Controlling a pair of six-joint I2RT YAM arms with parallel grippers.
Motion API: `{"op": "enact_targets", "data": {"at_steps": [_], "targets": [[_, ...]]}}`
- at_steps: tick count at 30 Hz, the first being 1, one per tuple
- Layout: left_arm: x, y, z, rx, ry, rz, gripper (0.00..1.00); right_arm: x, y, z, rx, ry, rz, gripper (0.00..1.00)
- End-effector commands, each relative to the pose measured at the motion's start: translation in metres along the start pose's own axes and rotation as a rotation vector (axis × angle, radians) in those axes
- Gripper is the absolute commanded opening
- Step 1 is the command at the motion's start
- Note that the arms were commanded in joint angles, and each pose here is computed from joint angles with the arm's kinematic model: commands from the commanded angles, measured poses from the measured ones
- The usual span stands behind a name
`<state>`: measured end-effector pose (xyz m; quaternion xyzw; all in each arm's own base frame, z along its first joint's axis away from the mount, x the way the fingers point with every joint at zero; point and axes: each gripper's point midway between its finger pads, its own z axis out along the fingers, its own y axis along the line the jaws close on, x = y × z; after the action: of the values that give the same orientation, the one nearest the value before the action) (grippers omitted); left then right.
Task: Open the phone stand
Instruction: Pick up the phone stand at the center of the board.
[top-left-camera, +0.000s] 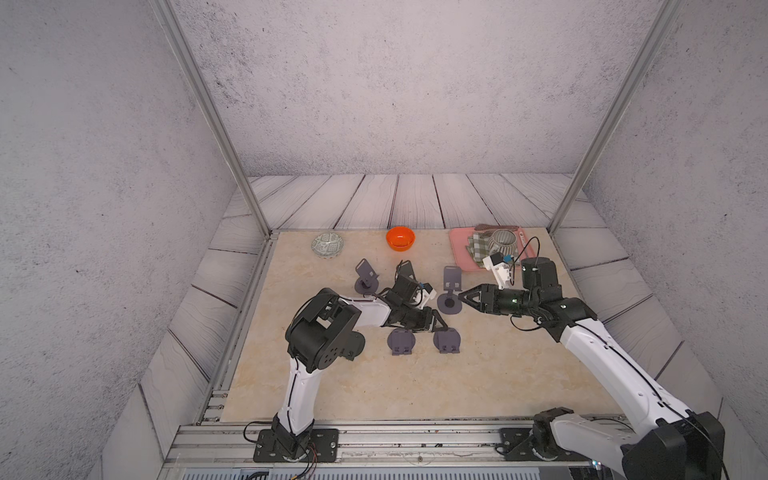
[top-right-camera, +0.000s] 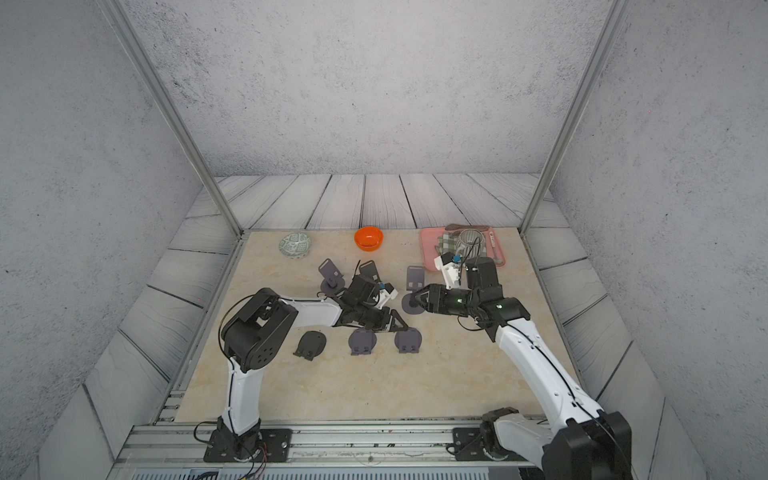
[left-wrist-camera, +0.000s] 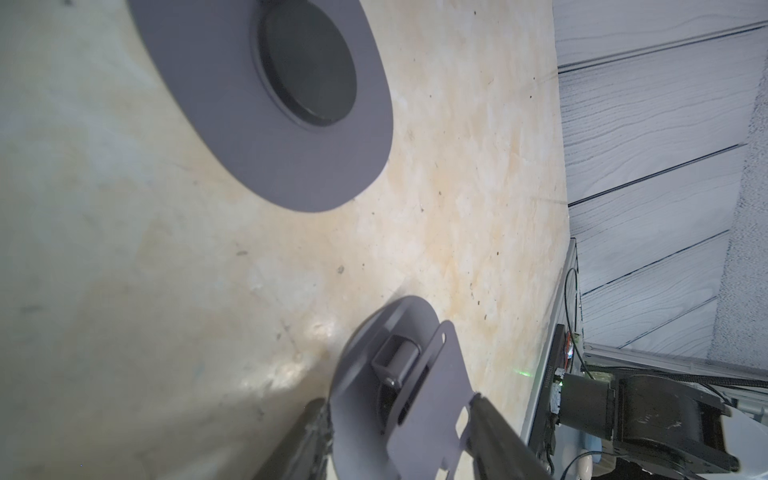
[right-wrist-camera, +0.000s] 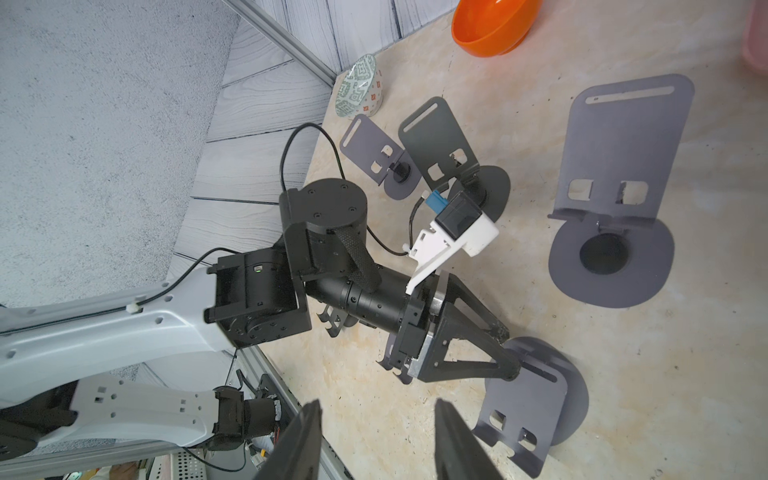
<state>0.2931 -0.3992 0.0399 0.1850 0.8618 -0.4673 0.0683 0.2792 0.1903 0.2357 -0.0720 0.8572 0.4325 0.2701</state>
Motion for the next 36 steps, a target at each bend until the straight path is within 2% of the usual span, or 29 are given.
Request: {"op": "enact_targets", "data": {"at_steps": [1,8,26,31,36], "targets": [[0.000,-0.002,0.010,0.037,0.011,-0.002,0.56,0.002,-0.001,0.002,-0.016,0.011,-0.006,0.47],[-0.001,-0.005,0.016,0.076,0.017,-0.012,0.53,0.001,-0.002,0.004,-0.022,0.015,0.000,0.47],[0.003,-0.003,0.024,0.098,0.072,-0.032,0.31,0.003,-0.008,0.007,-0.011,0.024,0.017,0.46],[0.007,-0.001,0.028,0.107,0.091,-0.039,0.23,0.003,-0.012,0.009,-0.006,0.032,0.027,0.46],[0.010,0.000,0.030,0.117,0.108,-0.045,0.06,0.003,-0.013,0.010,-0.002,0.036,0.033,0.46]]}}
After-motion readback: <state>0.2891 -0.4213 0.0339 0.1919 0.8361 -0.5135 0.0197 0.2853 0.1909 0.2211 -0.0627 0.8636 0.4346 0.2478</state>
